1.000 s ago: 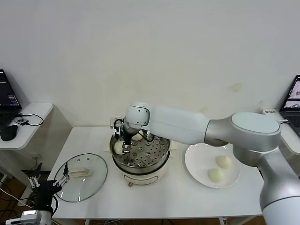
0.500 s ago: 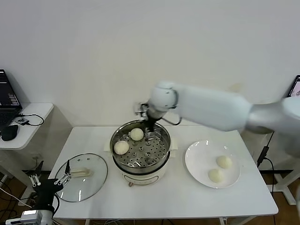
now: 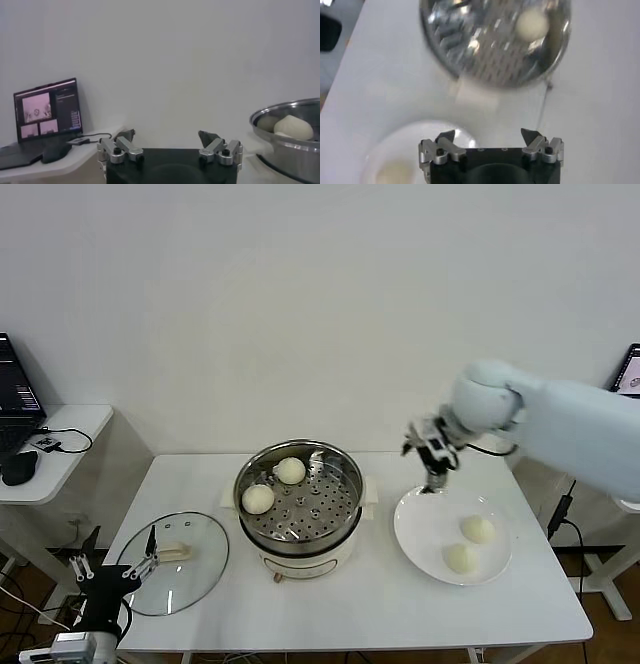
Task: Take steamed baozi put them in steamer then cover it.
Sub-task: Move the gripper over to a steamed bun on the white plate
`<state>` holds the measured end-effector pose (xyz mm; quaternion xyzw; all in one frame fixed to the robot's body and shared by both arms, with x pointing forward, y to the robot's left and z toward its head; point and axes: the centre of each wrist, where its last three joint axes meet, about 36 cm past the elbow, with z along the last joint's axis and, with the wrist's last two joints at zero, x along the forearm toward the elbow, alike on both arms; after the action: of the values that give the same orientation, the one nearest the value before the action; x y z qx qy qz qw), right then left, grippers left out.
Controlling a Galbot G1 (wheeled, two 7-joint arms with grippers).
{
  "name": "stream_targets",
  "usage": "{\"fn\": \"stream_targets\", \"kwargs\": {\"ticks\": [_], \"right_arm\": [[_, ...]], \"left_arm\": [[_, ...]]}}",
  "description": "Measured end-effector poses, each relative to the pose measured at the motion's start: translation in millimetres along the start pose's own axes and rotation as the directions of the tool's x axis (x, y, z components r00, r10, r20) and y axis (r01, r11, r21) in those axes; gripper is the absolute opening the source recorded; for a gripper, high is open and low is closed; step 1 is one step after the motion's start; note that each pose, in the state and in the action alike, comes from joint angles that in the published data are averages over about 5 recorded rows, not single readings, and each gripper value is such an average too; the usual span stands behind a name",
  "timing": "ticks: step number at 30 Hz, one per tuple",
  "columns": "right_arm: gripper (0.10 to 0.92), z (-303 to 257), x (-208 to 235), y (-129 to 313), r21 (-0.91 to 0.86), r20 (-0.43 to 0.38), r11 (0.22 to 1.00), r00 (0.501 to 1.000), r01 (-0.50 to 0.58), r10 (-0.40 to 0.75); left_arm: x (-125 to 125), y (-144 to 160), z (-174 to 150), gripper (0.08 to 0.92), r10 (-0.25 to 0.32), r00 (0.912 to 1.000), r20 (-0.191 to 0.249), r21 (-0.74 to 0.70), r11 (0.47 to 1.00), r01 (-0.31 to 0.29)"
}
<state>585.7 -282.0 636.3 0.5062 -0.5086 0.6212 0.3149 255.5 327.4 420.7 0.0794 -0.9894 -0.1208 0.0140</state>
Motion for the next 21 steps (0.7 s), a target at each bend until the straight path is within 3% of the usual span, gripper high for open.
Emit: {"fn": "stream_targets", "kwargs": {"ticks": [11,21], "right_arm": [[0.823,42,-54,62,-0.037,-0.026,0.998,0.998,0.057,-0.058],[0.823,55,-93,93,-0.059,-0.031,0.993,0.994,0.103,-0.105]], "left_arm": [[6,2,2,0.823,-0.008,0.9998,-0.018,-0.019,1.0,0.007],[10,2,5,0.823,-0.012,0.9994,-0.031,-0.024,1.0,0.012]]}}
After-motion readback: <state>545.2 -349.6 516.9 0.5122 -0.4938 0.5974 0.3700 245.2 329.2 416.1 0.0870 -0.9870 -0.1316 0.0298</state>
